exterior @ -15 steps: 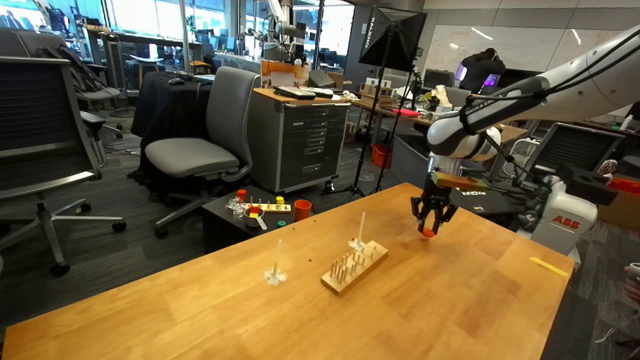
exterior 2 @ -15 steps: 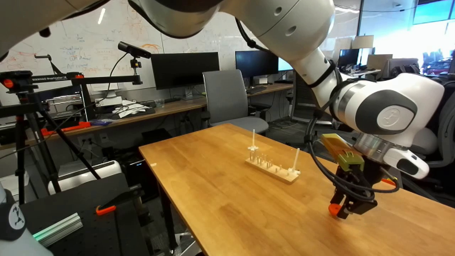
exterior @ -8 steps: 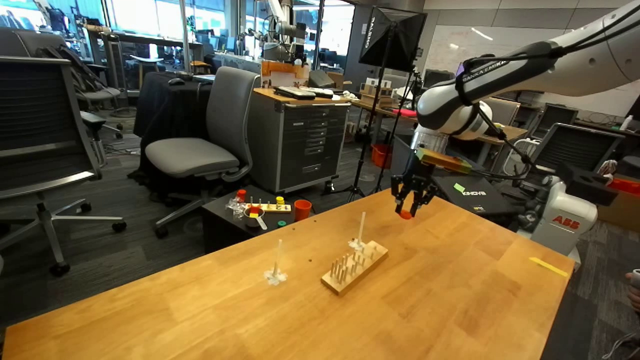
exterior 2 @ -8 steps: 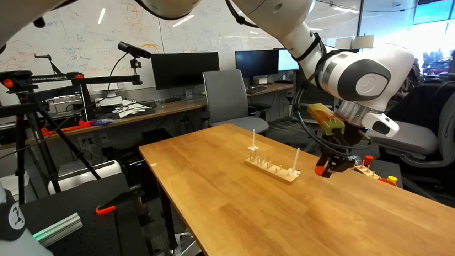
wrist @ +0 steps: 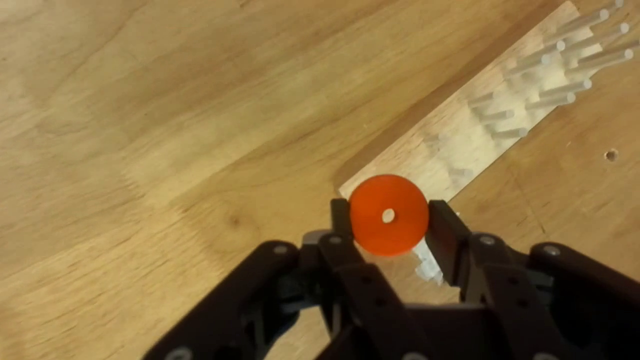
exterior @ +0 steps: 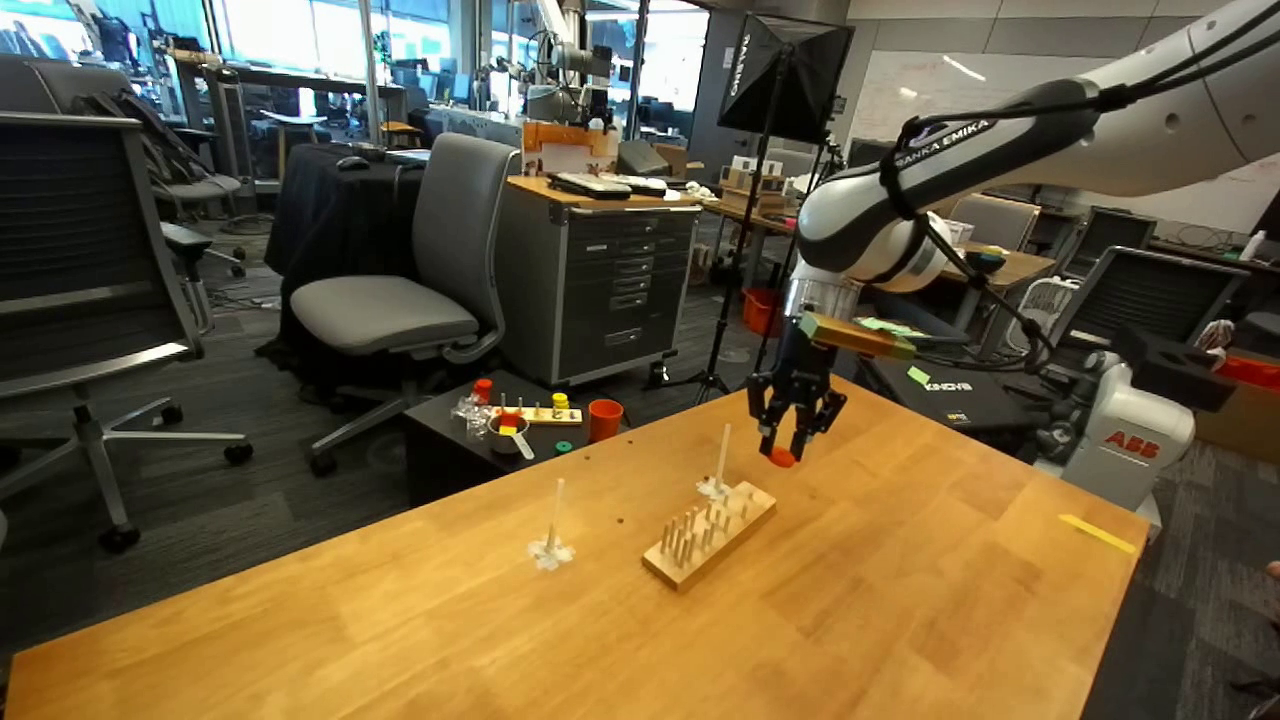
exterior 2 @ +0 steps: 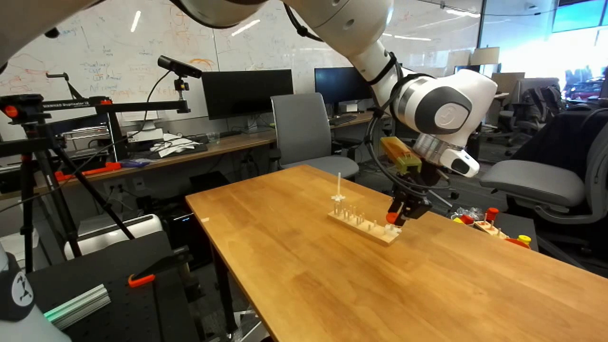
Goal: Put the orange disc on the wooden stand
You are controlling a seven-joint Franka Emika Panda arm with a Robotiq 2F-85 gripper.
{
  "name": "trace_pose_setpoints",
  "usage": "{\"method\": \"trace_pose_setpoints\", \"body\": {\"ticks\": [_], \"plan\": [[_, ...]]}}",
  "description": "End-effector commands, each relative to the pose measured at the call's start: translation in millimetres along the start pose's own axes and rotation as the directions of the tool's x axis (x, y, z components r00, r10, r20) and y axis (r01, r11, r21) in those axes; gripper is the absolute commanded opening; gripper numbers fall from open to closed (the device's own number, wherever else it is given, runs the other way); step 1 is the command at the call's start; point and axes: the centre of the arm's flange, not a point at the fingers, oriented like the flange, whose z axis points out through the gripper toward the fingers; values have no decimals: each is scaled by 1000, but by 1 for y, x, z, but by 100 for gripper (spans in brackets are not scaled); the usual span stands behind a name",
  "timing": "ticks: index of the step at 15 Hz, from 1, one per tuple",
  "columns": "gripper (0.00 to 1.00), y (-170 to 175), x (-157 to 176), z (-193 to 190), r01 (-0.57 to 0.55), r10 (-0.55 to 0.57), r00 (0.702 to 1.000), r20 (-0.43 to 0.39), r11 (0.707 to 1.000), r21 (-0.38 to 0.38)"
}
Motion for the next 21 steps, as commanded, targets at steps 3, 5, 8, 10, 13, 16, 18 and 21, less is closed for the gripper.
{"method": "trace_pose_setpoints", "body": {"ticks": [3, 5, 8, 10, 13, 16, 18, 21], "plan": [[17, -33, -27, 18, 47, -46, 998, 52, 999, -16], [17, -39, -32, 26, 61, -59, 996, 63, 998, -26], [17, -44, -34, 36, 73, -70, 995, 76, 997, -39], [17, -44, -33, 42, 79, -75, 994, 81, 996, -47], [17, -43, -28, 50, 83, -78, 993, 86, 995, -54], [17, -43, -25, 58, 87, -81, 993, 91, 994, -61], [17, -45, -23, 60, 90, -85, 993, 87, 994, -64], [17, -48, -23, 58, 95, -90, 993, 82, 993, -66]]}}
